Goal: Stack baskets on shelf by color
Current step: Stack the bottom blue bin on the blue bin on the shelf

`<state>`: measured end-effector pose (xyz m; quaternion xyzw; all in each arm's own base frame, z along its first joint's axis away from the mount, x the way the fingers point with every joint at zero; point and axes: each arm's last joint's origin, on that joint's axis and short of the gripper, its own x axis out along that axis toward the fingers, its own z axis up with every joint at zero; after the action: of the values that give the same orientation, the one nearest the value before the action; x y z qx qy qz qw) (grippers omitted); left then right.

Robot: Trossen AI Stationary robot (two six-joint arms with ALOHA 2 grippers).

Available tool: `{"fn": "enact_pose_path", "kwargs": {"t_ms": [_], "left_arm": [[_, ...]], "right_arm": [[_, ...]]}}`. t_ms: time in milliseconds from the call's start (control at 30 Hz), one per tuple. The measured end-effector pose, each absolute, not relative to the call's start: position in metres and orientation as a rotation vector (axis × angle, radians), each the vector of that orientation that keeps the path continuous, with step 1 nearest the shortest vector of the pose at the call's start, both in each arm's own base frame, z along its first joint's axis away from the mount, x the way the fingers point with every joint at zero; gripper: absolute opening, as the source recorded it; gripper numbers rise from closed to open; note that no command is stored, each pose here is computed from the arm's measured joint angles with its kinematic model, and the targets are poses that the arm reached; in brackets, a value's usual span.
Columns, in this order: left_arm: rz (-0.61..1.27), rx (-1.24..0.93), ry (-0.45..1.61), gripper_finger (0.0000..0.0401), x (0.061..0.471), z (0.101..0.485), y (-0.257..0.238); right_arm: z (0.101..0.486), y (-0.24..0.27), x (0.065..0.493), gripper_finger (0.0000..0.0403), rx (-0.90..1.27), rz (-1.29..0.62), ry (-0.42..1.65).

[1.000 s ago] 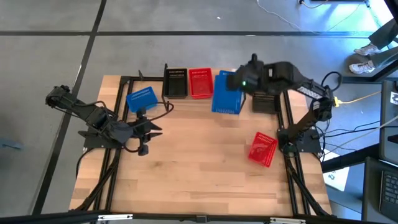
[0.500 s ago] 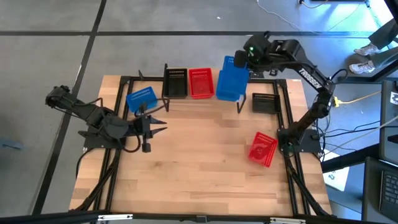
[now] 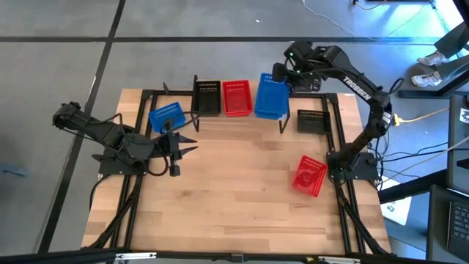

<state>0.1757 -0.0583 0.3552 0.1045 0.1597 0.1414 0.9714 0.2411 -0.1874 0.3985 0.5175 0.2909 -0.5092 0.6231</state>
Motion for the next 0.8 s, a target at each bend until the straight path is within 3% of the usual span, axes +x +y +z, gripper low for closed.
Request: {"fn": "enact_pose_path", "kwargs": {"t_ms": [467, 800], "left_arm": [[0.286, 0.204, 0.32, 0.0069, 0.176, 0.355, -0.058], [0.286, 0.204, 0.32, 0.0069, 0.176, 0.355, -0.058]], "right_arm": [[0.359, -0.203, 0.244, 0.0007, 1.218, -1.165, 0.724], [0.36, -0.206, 0.248, 0.0057, 1.184, -1.134, 0.687]]}}
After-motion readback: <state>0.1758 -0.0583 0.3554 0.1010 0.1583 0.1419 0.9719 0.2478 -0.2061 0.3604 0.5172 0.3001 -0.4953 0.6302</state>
